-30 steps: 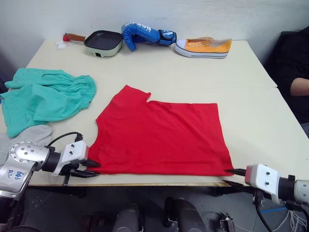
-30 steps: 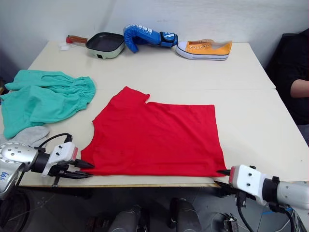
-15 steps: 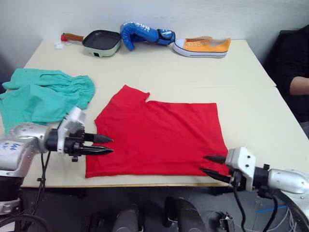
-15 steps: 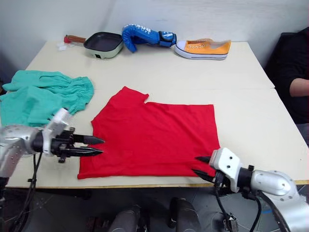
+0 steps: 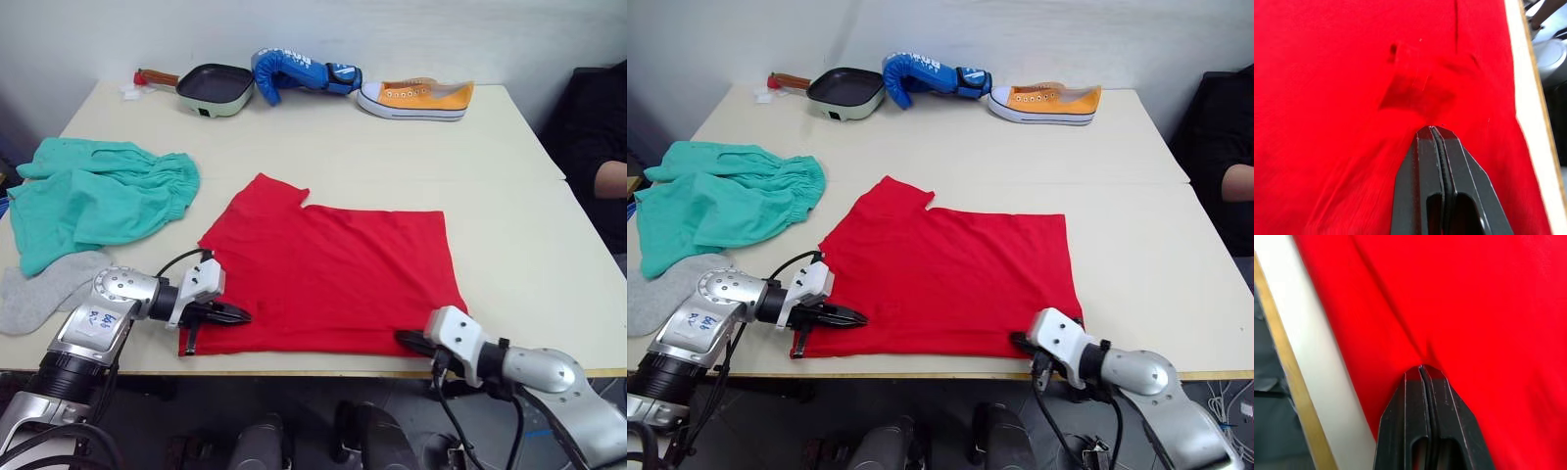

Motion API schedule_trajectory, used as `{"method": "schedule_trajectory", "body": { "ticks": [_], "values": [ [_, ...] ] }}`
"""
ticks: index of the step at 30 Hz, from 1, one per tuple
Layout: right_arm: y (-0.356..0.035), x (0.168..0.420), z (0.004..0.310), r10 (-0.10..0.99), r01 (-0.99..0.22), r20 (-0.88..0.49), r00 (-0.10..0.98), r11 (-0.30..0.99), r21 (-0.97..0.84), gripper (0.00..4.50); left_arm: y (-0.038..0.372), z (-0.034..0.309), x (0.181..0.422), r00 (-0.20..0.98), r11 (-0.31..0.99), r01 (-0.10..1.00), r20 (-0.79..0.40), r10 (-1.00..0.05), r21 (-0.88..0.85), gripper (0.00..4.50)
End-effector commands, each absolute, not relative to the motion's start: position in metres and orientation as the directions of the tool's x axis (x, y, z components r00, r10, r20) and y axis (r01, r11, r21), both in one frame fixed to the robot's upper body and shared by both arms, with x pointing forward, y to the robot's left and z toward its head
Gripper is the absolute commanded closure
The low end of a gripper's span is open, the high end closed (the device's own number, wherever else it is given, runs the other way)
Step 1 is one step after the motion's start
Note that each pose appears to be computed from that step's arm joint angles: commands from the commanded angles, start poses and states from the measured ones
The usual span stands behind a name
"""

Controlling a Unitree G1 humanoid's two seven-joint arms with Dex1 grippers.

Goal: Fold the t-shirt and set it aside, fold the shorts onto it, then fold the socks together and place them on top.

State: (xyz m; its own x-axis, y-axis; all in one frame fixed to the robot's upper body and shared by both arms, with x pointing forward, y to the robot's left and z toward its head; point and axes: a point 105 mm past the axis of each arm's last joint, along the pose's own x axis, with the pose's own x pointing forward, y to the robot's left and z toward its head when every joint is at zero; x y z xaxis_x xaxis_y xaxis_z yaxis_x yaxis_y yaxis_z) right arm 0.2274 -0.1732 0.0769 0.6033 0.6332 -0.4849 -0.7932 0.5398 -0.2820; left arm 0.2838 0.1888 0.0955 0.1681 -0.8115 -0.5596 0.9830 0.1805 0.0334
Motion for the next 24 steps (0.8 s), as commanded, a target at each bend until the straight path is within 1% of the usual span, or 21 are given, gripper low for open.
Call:
{"method": "schedule_trajectory", "body": {
  "ticks": [1, 3, 5, 8, 12, 14, 17, 19, 21, 24],
  "values": [
    [-0.223, 0.221, 0.069, 0.488, -0.710, -0.555, 0.674, 0.637, -0.300, 4.50, 0.226, 0.084, 0.285, 0.252, 0.306, 0.952, -0.631, -0.733, 0.025, 4.47],
    [-0.243, 0.218, 0.075, 0.441, -0.661, -0.547, 0.711, 0.684, -0.308, 4.50, 0.237, 0.088, 0.285, 0.278, 0.341, 0.940, -0.629, -0.726, 0.023, 4.47],
    [-0.254, 0.215, 0.081, 0.423, -0.635, -0.534, 0.732, 0.709, -0.308, 4.50, 0.243, 0.093, 0.284, 0.294, 0.361, 0.932, -0.617, -0.730, 0.017, 4.47],
    [-0.253, 0.214, 0.096, 0.456, -0.624, -0.480, 0.749, 0.730, -0.281, 4.50, 0.243, 0.109, 0.286, 0.317, 0.386, 0.923, -0.560, -0.766, -0.006, 4.47],
    [-0.239, 0.219, 0.119, 0.519, -0.633, -0.393, 0.759, 0.731, -0.257, 4.50, 0.230, 0.134, 0.292, 0.322, 0.380, 0.925, -0.479, -0.817, -0.027, 4.47],
    [-0.235, 0.228, 0.130, 0.524, -0.620, -0.354, 0.774, 0.740, -0.261, 4.50, 0.222, 0.143, 0.299, 0.337, 0.383, 0.924, -0.455, -0.824, -0.008, 4.47],
    [-0.230, 0.238, 0.138, 0.526, -0.616, -0.337, 0.781, 0.737, -0.278, 4.50, 0.217, 0.148, 0.303, 0.337, 0.373, 0.928, -0.447, -0.829, 0.009, 4.47],
    [-0.221, 0.240, 0.142, 0.554, -0.641, -0.331, 0.764, 0.714, -0.282, 4.50, 0.211, 0.150, 0.302, 0.320, 0.354, 0.935, -0.435, -0.841, 0.004, 4.47],
    [-0.201, 0.241, 0.144, 0.610, -0.690, -0.327, 0.722, 0.666, -0.283, 4.50, 0.200, 0.151, 0.301, 0.287, 0.315, 0.949, -0.425, -0.859, 0.004, 4.47],
    [-0.176, 0.241, 0.140, 0.659, -0.737, -0.331, 0.675, 0.616, -0.278, 4.50, 0.185, 0.149, 0.300, 0.254, 0.277, 0.961, -0.412, -0.875, 0.005, 4.47]
  ]
}}
